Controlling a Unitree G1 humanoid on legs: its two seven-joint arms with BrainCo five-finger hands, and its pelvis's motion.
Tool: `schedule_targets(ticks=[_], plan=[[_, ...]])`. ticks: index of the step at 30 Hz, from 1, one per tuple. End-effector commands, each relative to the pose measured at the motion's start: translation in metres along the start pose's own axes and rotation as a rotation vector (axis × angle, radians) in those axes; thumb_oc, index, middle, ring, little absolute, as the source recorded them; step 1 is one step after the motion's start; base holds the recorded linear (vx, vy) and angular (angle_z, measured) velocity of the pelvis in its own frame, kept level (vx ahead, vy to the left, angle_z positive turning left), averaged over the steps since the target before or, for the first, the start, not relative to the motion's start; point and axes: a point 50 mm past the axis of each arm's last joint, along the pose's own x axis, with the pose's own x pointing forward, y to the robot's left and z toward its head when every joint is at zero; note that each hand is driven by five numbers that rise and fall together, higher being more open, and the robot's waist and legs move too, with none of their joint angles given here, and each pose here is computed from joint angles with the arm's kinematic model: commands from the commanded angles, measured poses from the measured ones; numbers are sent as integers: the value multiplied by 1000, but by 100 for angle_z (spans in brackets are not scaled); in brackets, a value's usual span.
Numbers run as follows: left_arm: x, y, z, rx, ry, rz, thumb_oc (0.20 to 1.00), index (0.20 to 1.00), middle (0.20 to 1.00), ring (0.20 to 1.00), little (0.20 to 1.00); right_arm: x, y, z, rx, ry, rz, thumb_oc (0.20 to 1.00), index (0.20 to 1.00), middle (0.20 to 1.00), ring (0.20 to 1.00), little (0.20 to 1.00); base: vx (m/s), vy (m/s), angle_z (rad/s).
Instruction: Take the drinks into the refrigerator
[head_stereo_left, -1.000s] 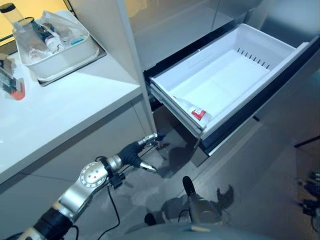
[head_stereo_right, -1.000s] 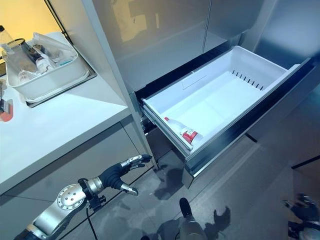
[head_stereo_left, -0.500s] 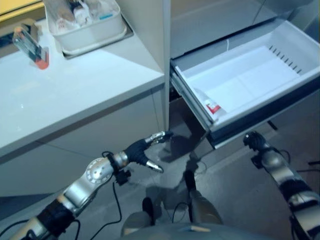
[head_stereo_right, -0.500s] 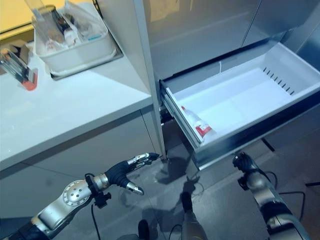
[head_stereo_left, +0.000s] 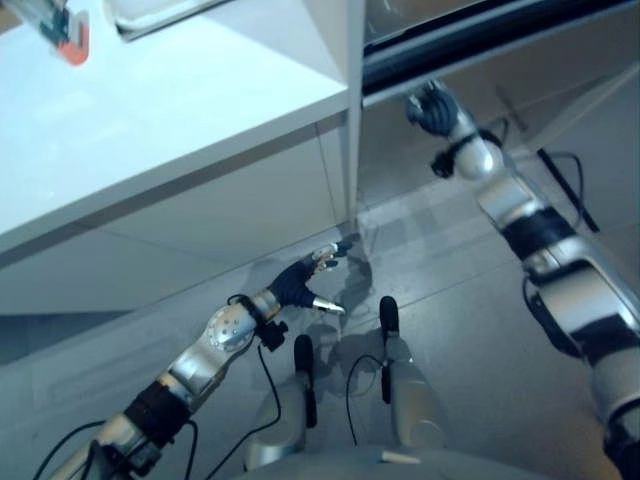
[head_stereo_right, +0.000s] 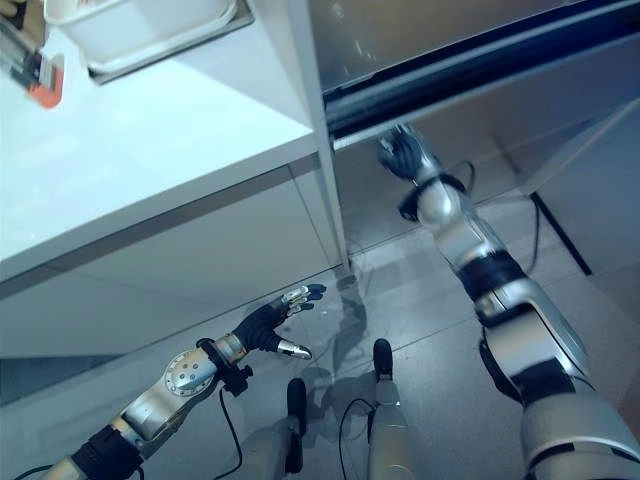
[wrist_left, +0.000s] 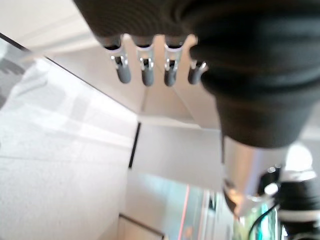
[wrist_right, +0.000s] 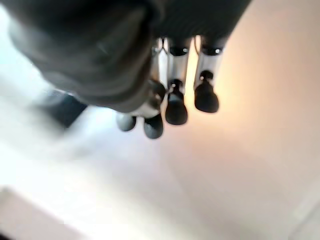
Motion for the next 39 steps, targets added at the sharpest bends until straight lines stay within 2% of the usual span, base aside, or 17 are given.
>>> schedule_targets(ticks=[1,6,7,8,15,17,18,20,21,22,26,30,33,35,36,38,39], plan=[[3,11,26,102,-128,57,1000,1000,1000,1000,1000,20,-24,52,-67,-185,-92,200,200,200,200,200,-32,-1,10],[1,15,21,93,-118,136,1000,1000,1000,1000,1000,6,-15,36,5,-157,-98,200,200,200,200,200,-7,0,5],[0,15,20,93,-117,135,1000,1000,1000,1000,1000,6,-14,35,6,-155,-97,388,388,388,388,388,1,4,18],[0,15,18,85,-111,147,1000,1000,1000,1000,1000,-1,-6,21,37,-110,-84,1000,1000,1000,1000,1000,-4,12,19],[-5,20,7,21,-88,242,1000,1000,1000,1000,1000,-93,86,-91,243,341,104,1000,1000,1000,1000,1000,2,28,9],[-12,24,-2,-14,-54,288,1000,1000,1000,1000,1000,-160,127,-131,342,589,198,1000,1000,1000,1000,1000,30,17,7],[-12,24,-3,-15,-52,287,1000,1000,1000,1000,1000,-161,127,-131,343,590,199,1000,1000,1000,1000,1000,34,12,4],[-17,26,-10,-40,-25,323,1000,1000,1000,1000,1000,-208,149,-151,427,777,230,1000,1000,1000,1000,1000,63,10,2],[-21,26,-20,-70,14,353,1000,1000,1000,1000,1000,-256,168,-163,467,951,279,1000,1000,1000,1000,1000,70,8,1],[-21,26,-20,-70,14,353,1000,1000,1000,1000,1000,-256,169,-163,467,951,279,1000,1000,1000,1000,1000,72,12,3],[-31,19,-52,-179,138,425,1000,1000,1000,1000,1000,-345,196,-167,576,1273,346,1000,1000,1000,1000,1000,95,-7,1],[-48,-3,-106,-234,414,512,1000,1000,1000,1000,1000,-414,210,-155,633,1518,385,1000,1000,1000,1000,1000,119,-35,-1],[-63,-15,-133,-311,554,555,1000,1000,1000,1000,1000,-427,214,-150,634,1556,412,1000,1000,1000,1000,1000,97,-34,2],[-77,-30,-160,-358,734,575,1000,1000,1000,1000,1000,-436,216,-146,622,1571,447,1000,1000,1000,1000,1000,116,-29,-2],[-107,-51,-187,-494,956,654,1000,1000,1000,1000,1000,-438,222,-139,599,1547,520,1000,1000,1000,1000,1000,101,-27,-5],[-107,-51,-187,-495,955,655,1000,1000,1000,1000,1000,-438,222,-140,598,1545,520,1000,1000,1000,1000,1000,70,-25,1],[-123,-66,-197,-501,1092,618,1000,1000,1000,1000,1000,-441,225,-136,582,1532,564,1000,1000,1000,1000,1000,115,-38,0]])
